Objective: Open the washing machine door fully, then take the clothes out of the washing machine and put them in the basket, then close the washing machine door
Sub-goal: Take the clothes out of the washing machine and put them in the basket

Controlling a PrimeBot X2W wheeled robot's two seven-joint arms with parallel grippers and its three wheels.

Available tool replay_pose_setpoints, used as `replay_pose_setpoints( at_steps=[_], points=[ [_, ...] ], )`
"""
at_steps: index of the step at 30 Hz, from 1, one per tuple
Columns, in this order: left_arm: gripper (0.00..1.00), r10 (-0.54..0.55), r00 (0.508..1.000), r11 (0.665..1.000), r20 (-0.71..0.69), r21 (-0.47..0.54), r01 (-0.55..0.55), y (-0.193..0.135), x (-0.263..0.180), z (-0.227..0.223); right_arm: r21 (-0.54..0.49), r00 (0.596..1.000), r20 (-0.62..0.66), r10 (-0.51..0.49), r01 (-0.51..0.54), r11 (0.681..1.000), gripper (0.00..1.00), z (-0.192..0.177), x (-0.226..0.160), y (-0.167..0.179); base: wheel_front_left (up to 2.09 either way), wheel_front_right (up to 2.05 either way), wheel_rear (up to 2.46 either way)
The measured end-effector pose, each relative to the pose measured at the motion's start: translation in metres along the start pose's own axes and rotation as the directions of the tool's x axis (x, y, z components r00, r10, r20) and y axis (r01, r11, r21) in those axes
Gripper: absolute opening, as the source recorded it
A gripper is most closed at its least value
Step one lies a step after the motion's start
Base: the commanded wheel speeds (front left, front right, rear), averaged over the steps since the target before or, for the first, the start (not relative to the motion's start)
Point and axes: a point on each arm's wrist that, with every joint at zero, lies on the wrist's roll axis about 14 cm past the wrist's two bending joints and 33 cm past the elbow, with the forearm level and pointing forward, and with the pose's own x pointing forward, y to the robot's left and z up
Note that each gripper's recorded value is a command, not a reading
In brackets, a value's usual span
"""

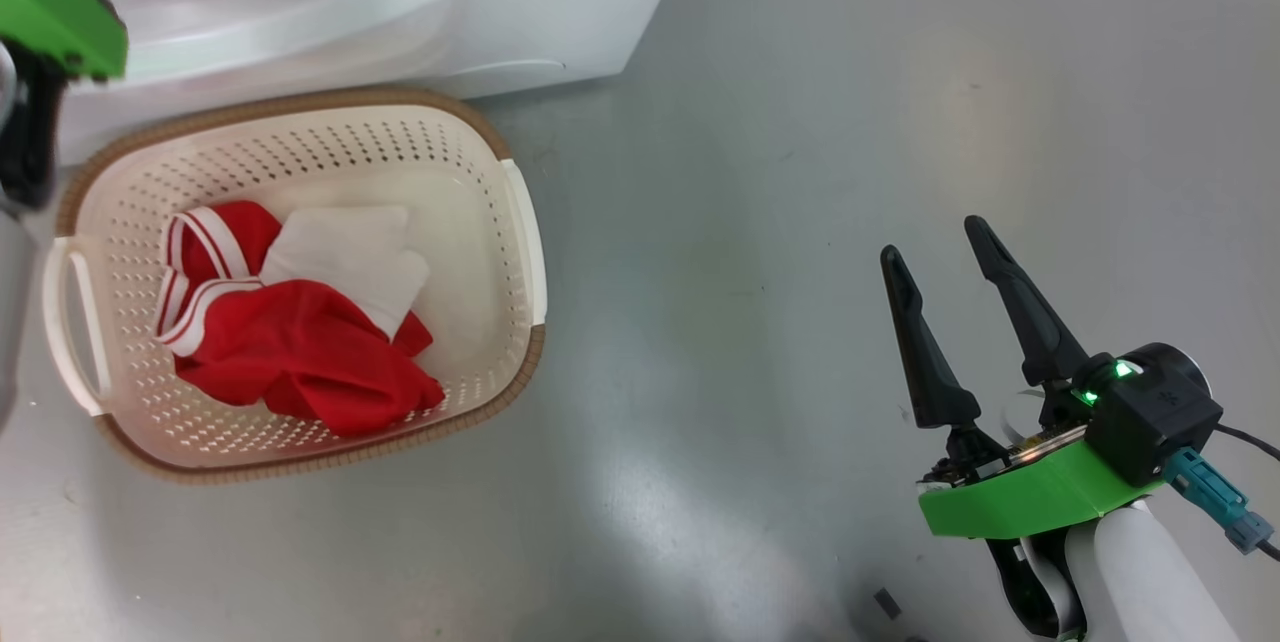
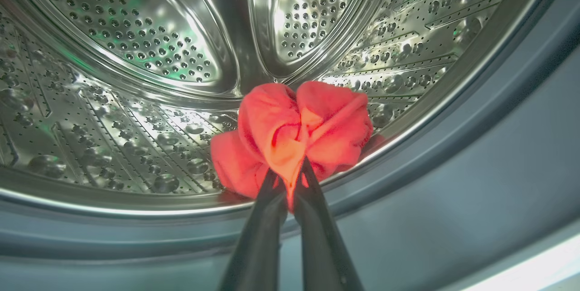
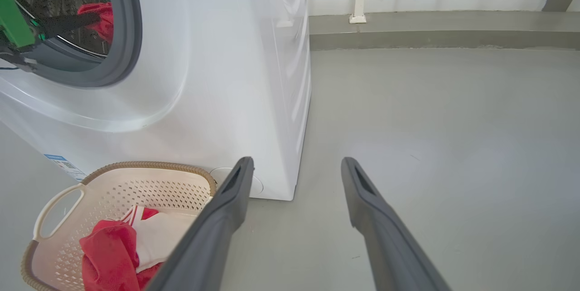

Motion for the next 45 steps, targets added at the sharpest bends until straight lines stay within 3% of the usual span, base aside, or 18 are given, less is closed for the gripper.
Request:
replay_pose_setpoints(
  at_steps=[26,45],
  points=[
    [0.00,0.108,0.983,0.994,0.152,-0.001,-0.109,0.018,-0.124,0.031,0.003,0.987,0.147,0.072,-0.073,0.997,1.00,0.056,-0.005,0.026,0.00,0.00,0.00],
    [0.00,0.128,0.964,0.992,0.235,-0.045,-0.120,-0.008,-0.203,0.054,-0.003,0.967,0.226,0.116,-0.119,0.993,1.00,0.087,-0.023,0.043,0.00,0.00,0.00]
  ],
)
